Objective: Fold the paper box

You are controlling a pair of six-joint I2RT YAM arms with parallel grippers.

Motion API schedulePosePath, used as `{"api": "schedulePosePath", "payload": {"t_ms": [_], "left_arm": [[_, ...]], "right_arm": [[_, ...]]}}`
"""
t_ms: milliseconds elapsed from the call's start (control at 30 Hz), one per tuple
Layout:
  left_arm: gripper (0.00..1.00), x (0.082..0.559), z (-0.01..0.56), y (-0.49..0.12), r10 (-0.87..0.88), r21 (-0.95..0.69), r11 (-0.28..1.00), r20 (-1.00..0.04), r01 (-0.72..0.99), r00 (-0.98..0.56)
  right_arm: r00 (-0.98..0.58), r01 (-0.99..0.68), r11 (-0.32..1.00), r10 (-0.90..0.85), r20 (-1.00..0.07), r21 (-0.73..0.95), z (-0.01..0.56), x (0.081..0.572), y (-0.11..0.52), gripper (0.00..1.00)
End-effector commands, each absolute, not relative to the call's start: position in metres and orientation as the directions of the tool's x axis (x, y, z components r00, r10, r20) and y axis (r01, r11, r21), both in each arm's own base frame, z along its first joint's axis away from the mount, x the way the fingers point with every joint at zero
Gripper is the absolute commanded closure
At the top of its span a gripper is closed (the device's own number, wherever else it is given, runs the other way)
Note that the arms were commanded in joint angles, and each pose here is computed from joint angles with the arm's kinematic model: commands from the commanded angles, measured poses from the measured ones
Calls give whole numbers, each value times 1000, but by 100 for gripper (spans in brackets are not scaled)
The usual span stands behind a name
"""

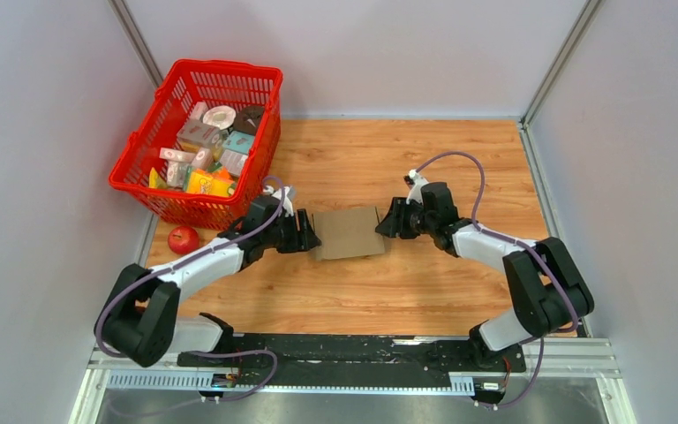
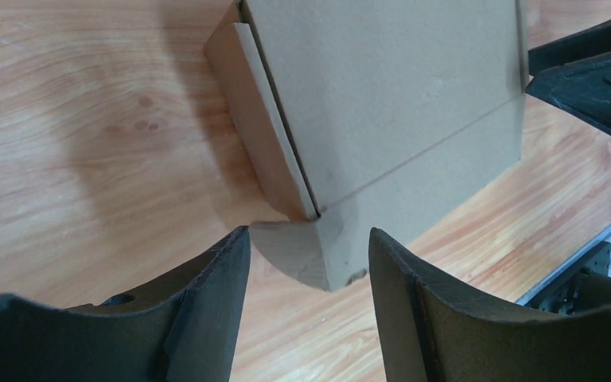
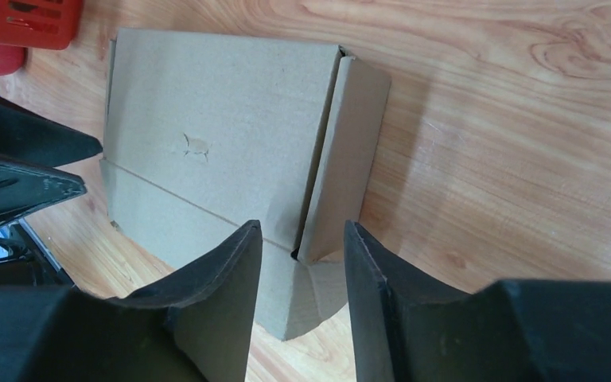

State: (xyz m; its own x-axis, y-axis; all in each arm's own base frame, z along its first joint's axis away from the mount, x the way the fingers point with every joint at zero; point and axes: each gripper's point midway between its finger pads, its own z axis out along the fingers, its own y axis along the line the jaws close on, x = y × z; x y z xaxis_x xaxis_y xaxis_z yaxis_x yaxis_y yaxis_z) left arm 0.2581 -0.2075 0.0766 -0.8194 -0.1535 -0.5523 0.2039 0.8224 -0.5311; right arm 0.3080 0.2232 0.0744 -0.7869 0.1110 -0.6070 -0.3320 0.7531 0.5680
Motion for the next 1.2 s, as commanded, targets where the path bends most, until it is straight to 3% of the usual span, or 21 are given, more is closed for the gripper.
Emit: {"api": "schedulePosePath", "payload": {"t_ms": [0,167,400,533,733,767,967,1000,1167], "left_arm": [[36,283,99,-235,-178,-610,739,-584,284,-792],[35,287,94,-252,-185,-669,683,-545,292,-818],[38,262,120,-263,-202,-764,565,-495,312,-845],[38,240,141,-265,-200,-812,488,-462,322,-864],[40,207,170,-265,-235,-884,368,-389,289,-891],[40,203,168,-264,-253,-899,357,-355,254,-900],[35,200,163,-256,-315,-907,369,-330,206,-890],[35,204,166,-259,-327,-916,341,-328,213,-886],[38,208,163,-261,-431,-971,226,-175,82,-885]], "right_arm": [[-750,-367,722,144,-646,587,86,323,232,57],[-780,-355,696,148,-608,624,82,316,238,66],[-828,-291,635,208,-522,715,112,290,242,69],[-913,-171,544,225,-340,821,128,261,252,69],[-968,65,488,243,-63,871,136,224,252,59],[-962,130,464,274,-2,876,137,221,253,59],[-912,290,406,392,122,867,127,210,242,60],[-894,333,335,408,183,881,137,211,247,60],[-765,545,199,516,386,815,142,207,240,59]]}}
